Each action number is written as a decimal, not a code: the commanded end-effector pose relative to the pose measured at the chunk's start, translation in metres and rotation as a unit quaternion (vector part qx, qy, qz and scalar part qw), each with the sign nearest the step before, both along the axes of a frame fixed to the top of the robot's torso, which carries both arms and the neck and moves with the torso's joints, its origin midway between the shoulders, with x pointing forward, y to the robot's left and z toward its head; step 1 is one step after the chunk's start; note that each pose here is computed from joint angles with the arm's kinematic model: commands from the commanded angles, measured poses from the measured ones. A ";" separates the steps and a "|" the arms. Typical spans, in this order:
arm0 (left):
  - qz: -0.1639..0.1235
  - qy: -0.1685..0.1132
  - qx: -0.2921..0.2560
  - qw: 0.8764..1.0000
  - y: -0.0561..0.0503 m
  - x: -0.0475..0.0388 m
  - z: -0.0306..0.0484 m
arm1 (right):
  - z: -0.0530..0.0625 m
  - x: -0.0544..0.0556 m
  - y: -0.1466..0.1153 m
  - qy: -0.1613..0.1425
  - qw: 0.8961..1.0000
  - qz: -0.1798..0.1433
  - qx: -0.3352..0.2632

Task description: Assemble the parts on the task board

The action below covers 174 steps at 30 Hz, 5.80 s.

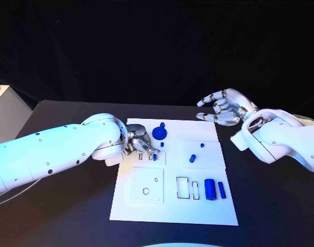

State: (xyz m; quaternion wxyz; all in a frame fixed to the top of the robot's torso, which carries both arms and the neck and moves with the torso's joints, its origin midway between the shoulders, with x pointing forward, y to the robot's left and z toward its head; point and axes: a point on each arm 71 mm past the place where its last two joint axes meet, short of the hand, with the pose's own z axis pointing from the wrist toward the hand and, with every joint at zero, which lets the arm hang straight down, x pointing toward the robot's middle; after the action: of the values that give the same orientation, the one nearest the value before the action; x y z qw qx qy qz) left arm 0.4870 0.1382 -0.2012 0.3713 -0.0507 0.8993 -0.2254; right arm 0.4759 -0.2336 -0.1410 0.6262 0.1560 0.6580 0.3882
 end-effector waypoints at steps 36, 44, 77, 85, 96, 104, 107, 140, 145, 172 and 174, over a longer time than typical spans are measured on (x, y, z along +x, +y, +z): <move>-0.031 0.026 0.028 0.999 -0.012 0.0013 -0.0062 | -0.003 0.000 0.006 0.010 1.000 0.011 -0.010; -0.037 0.033 0.031 0.998 -0.013 0.0004 -0.0080 | -0.003 0.000 0.007 0.010 1.000 0.015 -0.012; -0.009 0.054 -0.020 0.998 -0.009 -0.0042 -0.0047 | -0.005 0.000 0.006 0.018 1.000 0.015 -0.018; 0.002 0.051 -0.025 0.998 -0.001 -0.0043 -0.0033 | -0.007 0.000 0.005 0.022 0.999 0.015 -0.019; 0.009 0.025 -0.014 1.000 0.006 -0.0038 -0.0007 | -0.008 0.001 0.003 0.026 0.999 0.014 -0.022; 0.007 0.003 -0.006 1.000 0.005 -0.0047 0.0014 | -0.009 0.001 0.003 0.027 0.999 0.015 -0.023; 0.005 -0.004 -0.002 1.000 0.004 -0.0055 0.0012 | -0.009 0.000 0.003 0.028 0.999 0.015 -0.023; -0.016 -0.028 0.031 0.999 -0.002 -0.0077 -0.0041 | -0.010 0.000 0.003 0.029 0.999 0.015 -0.024; -0.018 -0.028 0.036 0.999 -0.001 -0.0078 -0.0057 | -0.010 0.000 0.003 0.029 0.999 0.015 -0.024; -0.026 -0.021 0.043 0.999 -0.003 -0.0096 -0.0089 | -0.011 -0.001 0.004 0.033 0.999 0.017 -0.026; -0.026 -0.021 0.043 0.999 -0.003 -0.0096 -0.0092 | -0.011 -0.001 0.004 0.033 0.999 0.018 -0.026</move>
State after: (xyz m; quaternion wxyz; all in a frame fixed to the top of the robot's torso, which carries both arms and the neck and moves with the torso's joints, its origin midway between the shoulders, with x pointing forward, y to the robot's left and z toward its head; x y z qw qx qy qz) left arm 0.4789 0.1372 -0.2092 0.3920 -0.0148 0.8984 -0.1975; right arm 0.4761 -0.2314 -0.1511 0.6051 0.1499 0.6862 0.3748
